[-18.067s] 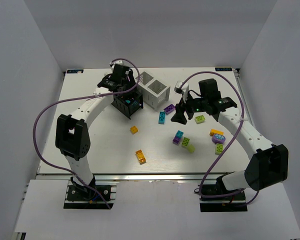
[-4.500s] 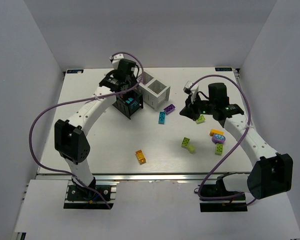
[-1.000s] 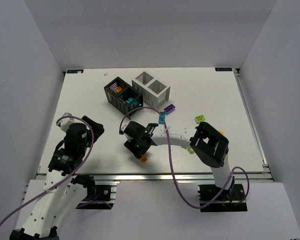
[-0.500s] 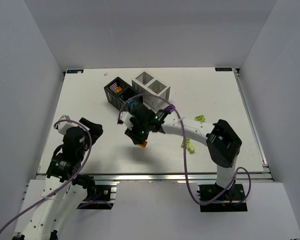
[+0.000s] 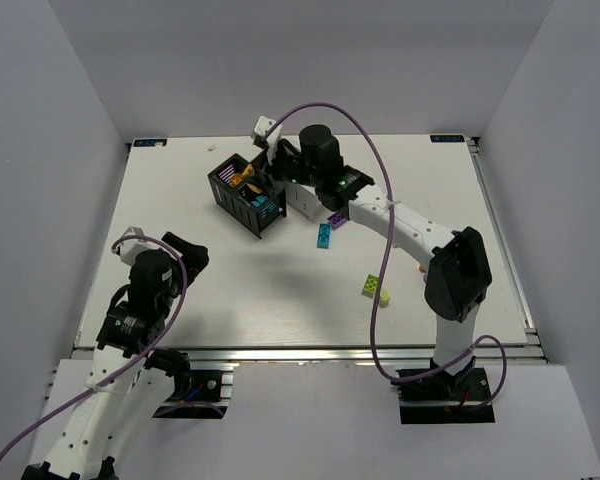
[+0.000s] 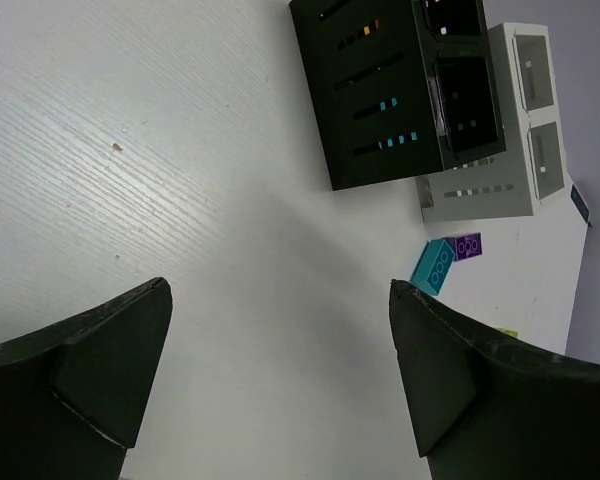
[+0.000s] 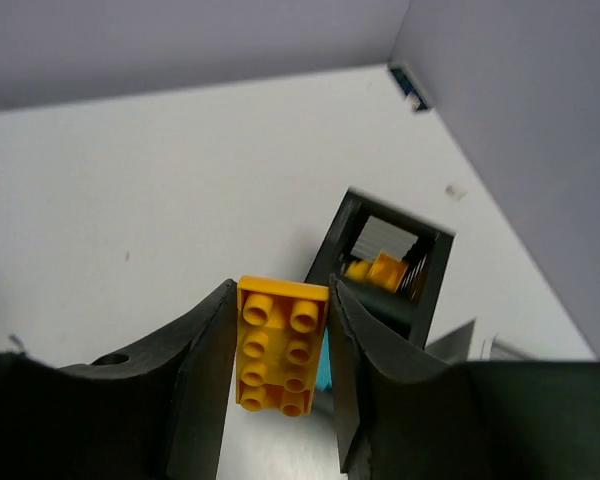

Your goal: Sort the legos into containers by color

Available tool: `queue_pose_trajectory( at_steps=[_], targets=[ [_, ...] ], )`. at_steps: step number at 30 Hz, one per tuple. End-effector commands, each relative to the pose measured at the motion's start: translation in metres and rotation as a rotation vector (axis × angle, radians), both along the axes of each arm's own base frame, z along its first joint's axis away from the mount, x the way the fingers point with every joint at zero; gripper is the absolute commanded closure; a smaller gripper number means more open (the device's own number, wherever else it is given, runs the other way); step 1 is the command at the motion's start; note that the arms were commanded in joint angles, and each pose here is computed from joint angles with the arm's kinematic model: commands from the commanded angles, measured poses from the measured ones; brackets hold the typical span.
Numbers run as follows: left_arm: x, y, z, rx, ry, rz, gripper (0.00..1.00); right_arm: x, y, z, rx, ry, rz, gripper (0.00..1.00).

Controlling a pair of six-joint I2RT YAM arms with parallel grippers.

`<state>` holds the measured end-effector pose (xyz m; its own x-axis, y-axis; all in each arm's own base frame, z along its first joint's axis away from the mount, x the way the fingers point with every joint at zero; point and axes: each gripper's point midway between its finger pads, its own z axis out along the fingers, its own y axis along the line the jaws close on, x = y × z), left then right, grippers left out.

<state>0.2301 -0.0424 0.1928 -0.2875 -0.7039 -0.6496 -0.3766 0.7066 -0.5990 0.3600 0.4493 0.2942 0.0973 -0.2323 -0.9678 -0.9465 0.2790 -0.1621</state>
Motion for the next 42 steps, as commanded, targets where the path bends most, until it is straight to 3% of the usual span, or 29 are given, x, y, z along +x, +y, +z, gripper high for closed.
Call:
queue_pose_trajectory(
  at_steps=[1,2,3,5,8,11,26,33,42],
  targets=[
    [0.004,-0.002,0.0,-0.001,-0.013,-0.01,0.02,0.024,0.027,0.06,0.253,-0.141,-0.013,1.0],
    [0.004,-0.002,0.0,-0.004,-0.016,-0.01,0.02,0.035,0.038,0.043,0.255,-0.097,-0.023,1.0],
    [0.003,-0.002,0.0,-0.007,-0.016,-0.01,0.02,0.041,0.044,0.066,0.301,-0.121,-0.03,1.0],
    [0.003,-0.003,-0.003,-0.012,-0.014,-0.013,0.02,0.066,0.059,0.047,0.308,-0.087,-0.076,1.0],
    [0.003,-0.004,-0.006,-0.016,-0.009,-0.017,0.02,0.083,0.069,0.071,0.405,-0.104,-0.095,1.0],
    [0.002,-0.005,-0.009,-0.015,-0.003,-0.018,0.02,0.096,0.079,0.054,0.463,-0.075,-0.111,1.0],
    [0.005,-0.012,-0.021,-0.034,0.024,-0.041,0.02,0.133,0.093,-0.023,0.416,-0.056,-0.231,0.99],
    [0.009,-0.022,-0.014,-0.056,-0.006,-0.091,0.02,0.139,0.088,-0.04,0.391,-0.045,-0.24,0.63],
    [0.018,-0.037,-0.005,-0.087,-0.043,-0.163,0.03,0.146,0.077,-0.04,0.389,-0.045,-0.256,0.43]
  ],
)
